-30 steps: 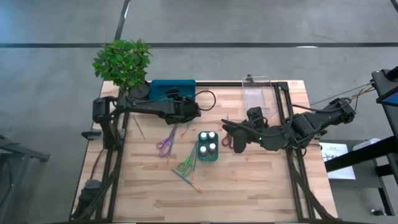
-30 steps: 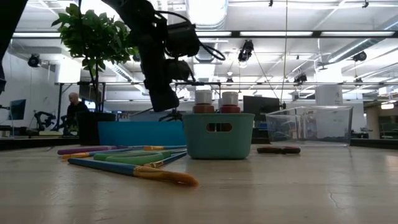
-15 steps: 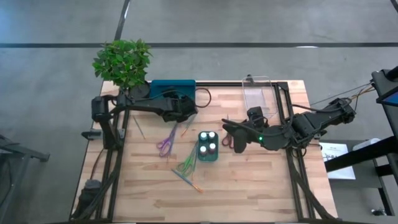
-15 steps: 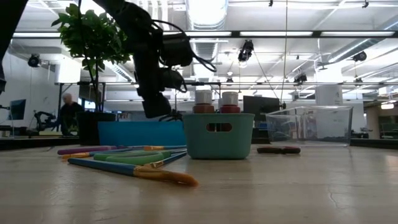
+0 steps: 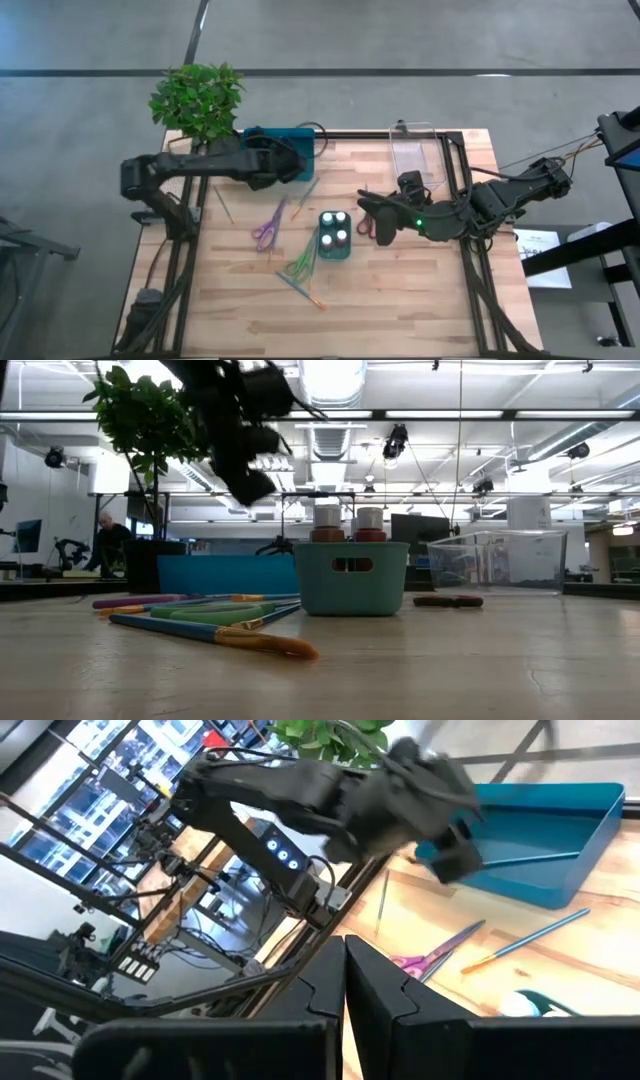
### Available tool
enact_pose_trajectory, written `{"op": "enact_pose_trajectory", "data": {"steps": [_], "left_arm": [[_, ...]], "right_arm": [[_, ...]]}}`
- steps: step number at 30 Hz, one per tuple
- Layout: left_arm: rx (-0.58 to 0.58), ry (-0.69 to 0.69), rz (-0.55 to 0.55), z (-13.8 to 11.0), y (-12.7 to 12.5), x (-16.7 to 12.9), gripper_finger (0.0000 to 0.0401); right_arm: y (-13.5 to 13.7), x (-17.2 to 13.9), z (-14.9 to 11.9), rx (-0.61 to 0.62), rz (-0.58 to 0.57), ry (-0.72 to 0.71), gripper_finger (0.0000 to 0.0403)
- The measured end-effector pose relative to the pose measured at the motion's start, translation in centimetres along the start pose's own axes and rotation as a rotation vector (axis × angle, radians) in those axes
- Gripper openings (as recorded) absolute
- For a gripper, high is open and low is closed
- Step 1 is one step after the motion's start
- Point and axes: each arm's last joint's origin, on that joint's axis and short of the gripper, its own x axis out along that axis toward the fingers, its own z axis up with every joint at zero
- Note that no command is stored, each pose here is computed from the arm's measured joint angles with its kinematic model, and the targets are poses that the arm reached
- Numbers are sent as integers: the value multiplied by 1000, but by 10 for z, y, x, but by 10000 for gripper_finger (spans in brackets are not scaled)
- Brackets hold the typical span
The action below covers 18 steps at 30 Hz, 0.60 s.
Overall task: Pick & Place Paint Supplies
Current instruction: Put the left small blue paint brush into the blue bin
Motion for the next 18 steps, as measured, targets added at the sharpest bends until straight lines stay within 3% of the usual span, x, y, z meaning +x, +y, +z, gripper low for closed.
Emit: {"op": "enact_pose_trajectory", "data": {"steps": [9,13,18], "left_arm": [[-187,55,13,-17,55,-22,210],[-235,87,-82,-26,67,-34,210],[-216,98,-304,-42,75,-50,210]], "right_arm": [[1,0,0,-31,2,-17,9],[2,-1,1,-36,12,-21,9],[3,-1,0,-43,17,-22,9]]}}
